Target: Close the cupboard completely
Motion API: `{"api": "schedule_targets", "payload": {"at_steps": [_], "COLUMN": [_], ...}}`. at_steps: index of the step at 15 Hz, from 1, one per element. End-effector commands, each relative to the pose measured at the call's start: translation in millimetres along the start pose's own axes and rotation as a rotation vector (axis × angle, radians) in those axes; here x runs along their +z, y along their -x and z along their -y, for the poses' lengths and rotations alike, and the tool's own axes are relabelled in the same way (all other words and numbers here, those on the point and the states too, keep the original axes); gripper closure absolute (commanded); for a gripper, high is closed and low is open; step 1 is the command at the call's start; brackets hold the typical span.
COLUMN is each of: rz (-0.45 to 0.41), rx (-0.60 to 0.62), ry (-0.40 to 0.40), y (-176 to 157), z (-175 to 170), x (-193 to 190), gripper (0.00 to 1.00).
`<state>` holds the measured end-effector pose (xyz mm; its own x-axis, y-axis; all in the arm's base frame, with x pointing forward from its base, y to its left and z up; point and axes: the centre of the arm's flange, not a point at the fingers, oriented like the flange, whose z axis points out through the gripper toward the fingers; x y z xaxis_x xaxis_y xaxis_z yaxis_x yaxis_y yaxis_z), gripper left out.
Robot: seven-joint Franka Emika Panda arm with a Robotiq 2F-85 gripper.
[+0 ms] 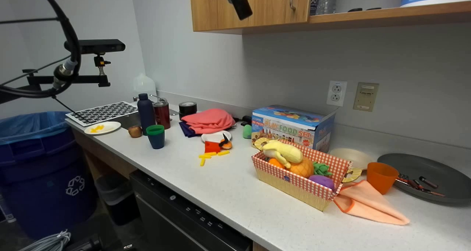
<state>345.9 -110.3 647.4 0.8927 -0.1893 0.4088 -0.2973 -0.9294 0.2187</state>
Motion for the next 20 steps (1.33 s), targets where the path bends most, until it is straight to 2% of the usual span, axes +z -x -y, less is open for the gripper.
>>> {"api": "schedule_targets", "payload": {"at_steps": [1,3,5,15,20], "rz": [-0.052,-0.06,-0.04,-0.038,-0.118], "rx": [0.053,0.064,0.049,0.052,0.043], "ry": [0.055,0.071,0.039,0.041,0.064], "y": [-2.3,-3.2,-2.9,-2.4,-6.4], "z": [0.9,1.0,1.3,1.7,1.2], "x": [2.2,1.7,0.9,1.8,4.6], "gripper": [0.0,0.0,0.0,0.0,0.0]}}
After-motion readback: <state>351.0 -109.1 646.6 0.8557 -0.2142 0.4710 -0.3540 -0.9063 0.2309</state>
